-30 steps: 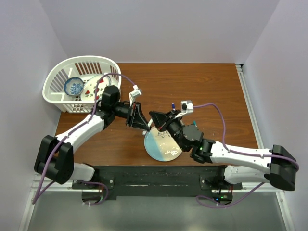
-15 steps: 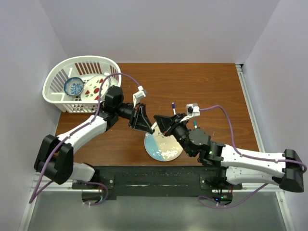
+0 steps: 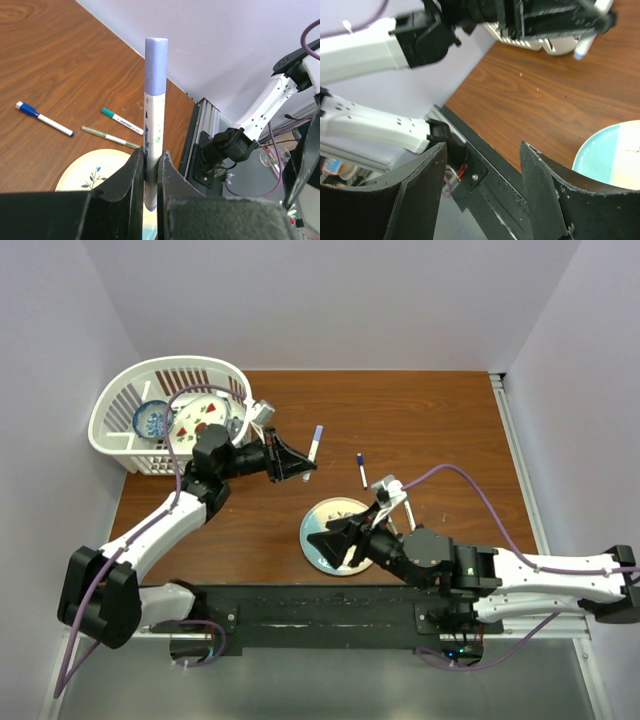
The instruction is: Insert the pens into the pen caps
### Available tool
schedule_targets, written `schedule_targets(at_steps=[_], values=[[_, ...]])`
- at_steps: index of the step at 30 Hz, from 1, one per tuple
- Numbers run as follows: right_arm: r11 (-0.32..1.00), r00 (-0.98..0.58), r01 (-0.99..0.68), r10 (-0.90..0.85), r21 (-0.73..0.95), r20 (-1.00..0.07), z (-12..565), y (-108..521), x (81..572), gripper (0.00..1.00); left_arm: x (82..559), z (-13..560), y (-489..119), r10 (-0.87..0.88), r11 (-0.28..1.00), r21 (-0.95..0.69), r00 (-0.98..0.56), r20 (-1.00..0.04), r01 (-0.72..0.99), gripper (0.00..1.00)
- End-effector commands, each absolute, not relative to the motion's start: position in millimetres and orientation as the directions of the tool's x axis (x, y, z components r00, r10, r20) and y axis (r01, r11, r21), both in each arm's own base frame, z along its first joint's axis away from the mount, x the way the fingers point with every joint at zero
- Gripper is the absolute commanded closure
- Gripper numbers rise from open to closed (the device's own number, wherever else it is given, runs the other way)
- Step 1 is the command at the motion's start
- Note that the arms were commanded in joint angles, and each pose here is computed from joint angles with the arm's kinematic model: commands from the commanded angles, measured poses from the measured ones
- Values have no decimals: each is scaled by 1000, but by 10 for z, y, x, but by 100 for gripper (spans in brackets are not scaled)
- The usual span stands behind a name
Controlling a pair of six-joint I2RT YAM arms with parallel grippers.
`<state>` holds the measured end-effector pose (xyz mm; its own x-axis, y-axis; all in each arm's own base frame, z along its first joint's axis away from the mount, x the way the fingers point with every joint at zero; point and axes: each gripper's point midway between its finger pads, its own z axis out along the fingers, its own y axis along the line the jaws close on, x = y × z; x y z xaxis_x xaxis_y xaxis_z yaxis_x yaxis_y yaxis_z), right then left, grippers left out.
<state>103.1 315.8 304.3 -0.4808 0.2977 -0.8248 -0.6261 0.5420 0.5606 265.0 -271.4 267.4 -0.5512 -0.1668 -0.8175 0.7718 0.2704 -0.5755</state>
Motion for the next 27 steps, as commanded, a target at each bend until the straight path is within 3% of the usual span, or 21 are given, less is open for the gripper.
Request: schedule_targets(at_steps=[1, 5, 10, 20, 23, 27], values=[[598, -393, -605, 351, 526, -850, 3262, 2962, 1195, 36, 2559, 2945, -2655, -227, 256, -511, -463, -857, 820, 100], [697, -290, -550, 357, 460, -888, 3372, 2851, 1406, 36, 2371, 3067, -2622, -253, 202, -505, -453, -855, 839, 100], [717, -220, -530, 400, 453, -890, 3694, 2907, 1581, 38, 2179, 3098, -2590, -285, 141, -524, -472, -834, 840, 100], [627, -324, -578, 411, 522, -852, 3730, 3413, 2041, 43, 1964, 3045, -2535, -285, 101, -510, -466, -838, 854, 100], [622, -358, -581, 383, 525, -851, 3593, 3580, 2061, 50, 1944, 3068, -2530, -291, 93, -505, -461, -838, 858, 100], [605, -401, -580, 370, 545, -838, 3390, 3725, 2053, 71, 1945, 3078, -2541, -286, 83, -505, -465, -838, 859, 100]])
